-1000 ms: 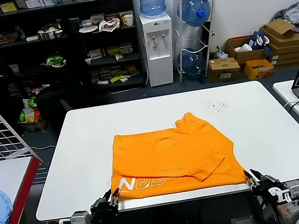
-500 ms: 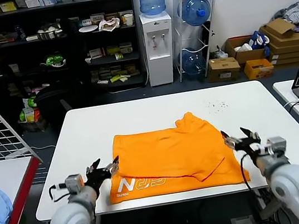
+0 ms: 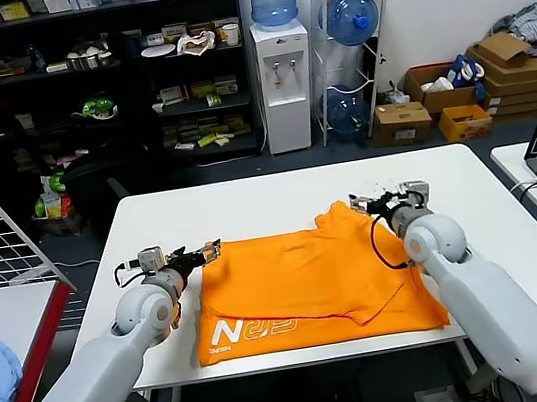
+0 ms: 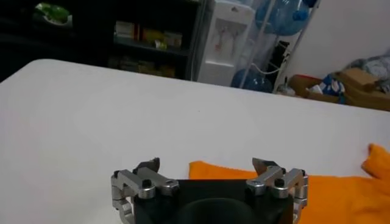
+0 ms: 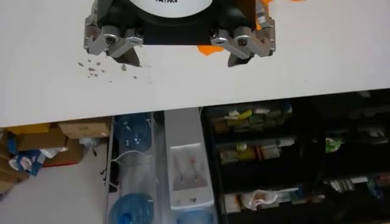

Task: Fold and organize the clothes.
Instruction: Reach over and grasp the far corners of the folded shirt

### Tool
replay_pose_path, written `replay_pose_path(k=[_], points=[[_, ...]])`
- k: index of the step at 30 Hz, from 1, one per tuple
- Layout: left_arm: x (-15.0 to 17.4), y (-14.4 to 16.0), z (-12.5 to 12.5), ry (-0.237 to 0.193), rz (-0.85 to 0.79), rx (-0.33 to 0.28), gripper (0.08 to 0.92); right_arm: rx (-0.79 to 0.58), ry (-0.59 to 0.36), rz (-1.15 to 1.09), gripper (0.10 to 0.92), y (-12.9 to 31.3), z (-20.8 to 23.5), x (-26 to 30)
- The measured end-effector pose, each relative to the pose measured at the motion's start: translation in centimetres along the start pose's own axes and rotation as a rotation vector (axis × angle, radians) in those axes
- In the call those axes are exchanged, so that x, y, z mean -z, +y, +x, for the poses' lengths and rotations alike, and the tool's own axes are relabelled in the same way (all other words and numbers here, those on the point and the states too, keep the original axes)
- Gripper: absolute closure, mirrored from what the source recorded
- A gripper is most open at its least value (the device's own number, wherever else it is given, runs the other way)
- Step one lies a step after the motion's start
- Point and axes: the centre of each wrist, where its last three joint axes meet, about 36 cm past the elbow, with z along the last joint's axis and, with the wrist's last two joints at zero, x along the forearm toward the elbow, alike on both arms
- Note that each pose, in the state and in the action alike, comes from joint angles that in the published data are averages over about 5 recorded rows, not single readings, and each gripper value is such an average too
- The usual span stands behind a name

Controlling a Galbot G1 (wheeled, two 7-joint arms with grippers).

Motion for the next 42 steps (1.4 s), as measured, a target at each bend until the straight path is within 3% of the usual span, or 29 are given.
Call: replay_pose_path(k=[12, 15, 20, 37, 42], points=[[1.3, 0.4, -2.7, 0.055, -0.029, 0.02, 0.078, -0.003, 0.121, 0.013, 0.104, 1.8, -5.0, -0.9], [1.4, 0.3, -2.9, 0.065, -0.04, 0.021, 0.078, -0.002, 0.137, 0.015, 0.144, 2.0, -5.7, -1.2], [1.4, 0.3, -3.0, 0.075, -0.058, 0.022, 0.099, 0.002, 0.153, 0.019, 0.283, 2.2, -6.3, -1.5], [1.3, -0.2, -3.1, 0.077, -0.095, 0.016, 0.574, 0.022, 0.145, 0.02, 0.777, 2.4, -6.2, -1.9], [1.3, -0.4, -3.1, 0.075, -0.099, 0.008, 0.721, 0.031, 0.13, 0.016, 0.885, 2.5, -5.9, -1.6]])
